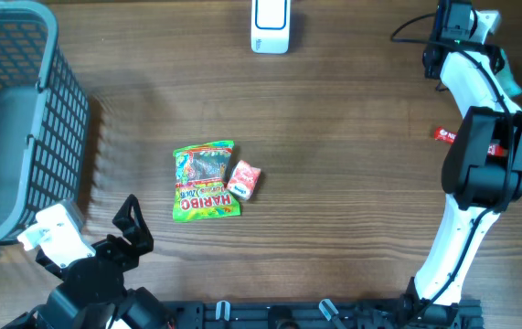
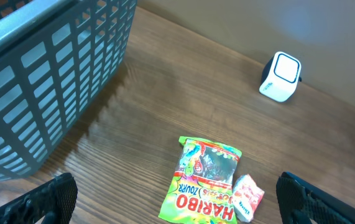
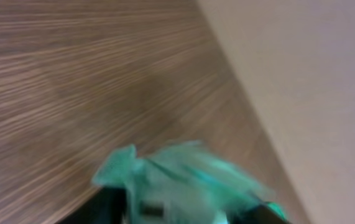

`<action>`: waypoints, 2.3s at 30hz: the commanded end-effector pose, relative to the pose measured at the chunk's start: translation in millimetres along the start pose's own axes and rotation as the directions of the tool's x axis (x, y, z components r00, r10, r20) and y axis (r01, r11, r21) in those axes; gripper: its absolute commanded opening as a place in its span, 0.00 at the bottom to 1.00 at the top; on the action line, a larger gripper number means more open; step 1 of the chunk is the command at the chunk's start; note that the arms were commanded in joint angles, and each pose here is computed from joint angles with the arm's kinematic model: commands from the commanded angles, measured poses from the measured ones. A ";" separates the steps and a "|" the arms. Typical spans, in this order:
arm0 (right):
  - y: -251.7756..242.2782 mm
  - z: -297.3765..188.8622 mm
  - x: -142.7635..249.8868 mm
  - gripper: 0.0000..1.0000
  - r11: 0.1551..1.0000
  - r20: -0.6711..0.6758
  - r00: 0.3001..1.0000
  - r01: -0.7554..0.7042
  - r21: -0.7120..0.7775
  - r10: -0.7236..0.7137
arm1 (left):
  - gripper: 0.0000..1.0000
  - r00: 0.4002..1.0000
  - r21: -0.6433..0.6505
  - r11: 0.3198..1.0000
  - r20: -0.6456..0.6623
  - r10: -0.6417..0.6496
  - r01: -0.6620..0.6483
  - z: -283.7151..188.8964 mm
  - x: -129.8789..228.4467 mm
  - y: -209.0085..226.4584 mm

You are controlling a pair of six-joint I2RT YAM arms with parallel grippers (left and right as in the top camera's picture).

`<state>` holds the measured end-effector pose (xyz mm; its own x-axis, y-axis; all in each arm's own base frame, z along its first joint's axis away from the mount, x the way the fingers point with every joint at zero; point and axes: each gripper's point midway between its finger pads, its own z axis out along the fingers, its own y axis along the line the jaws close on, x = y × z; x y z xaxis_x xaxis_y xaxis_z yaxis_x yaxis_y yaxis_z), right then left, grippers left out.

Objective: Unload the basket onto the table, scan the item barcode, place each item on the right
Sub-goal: 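Carry the green pack right and set it near the jar, then reach the right gripper to the red-white Kleenex packet and grasp it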

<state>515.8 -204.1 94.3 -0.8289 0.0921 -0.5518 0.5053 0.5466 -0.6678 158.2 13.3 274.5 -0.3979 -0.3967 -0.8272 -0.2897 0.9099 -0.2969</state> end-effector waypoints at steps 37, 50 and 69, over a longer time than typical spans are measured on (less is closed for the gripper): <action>215.6 -435.5 246.3 1.00 -0.353 0.800 0.356 0.757 -0.550 -0.483 | 1.00 1.000 -0.005 1.000 0.002 -0.016 0.016 0.2 0.4 1.4; 217.5 -471.2 274.3 0.96 -0.503 0.835 0.396 0.669 -0.547 -0.382 | 1.00 1.000 -0.005 1.000 0.002 -0.016 0.016 0.2 0.4 1.4; 227.2 -448.5 255.4 0.78 -0.565 0.748 0.566 0.510 -0.648 -0.347 | 1.00 1.000 -0.005 1.000 0.002 -0.016 0.016 0.2 0.3 1.4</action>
<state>322.1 313.5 40.1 -0.4182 -0.7850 -0.4571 -0.9040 0.3107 0.2936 158.2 12.9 274.4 -0.3993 -0.3972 -0.8263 -0.2886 0.9099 -0.2980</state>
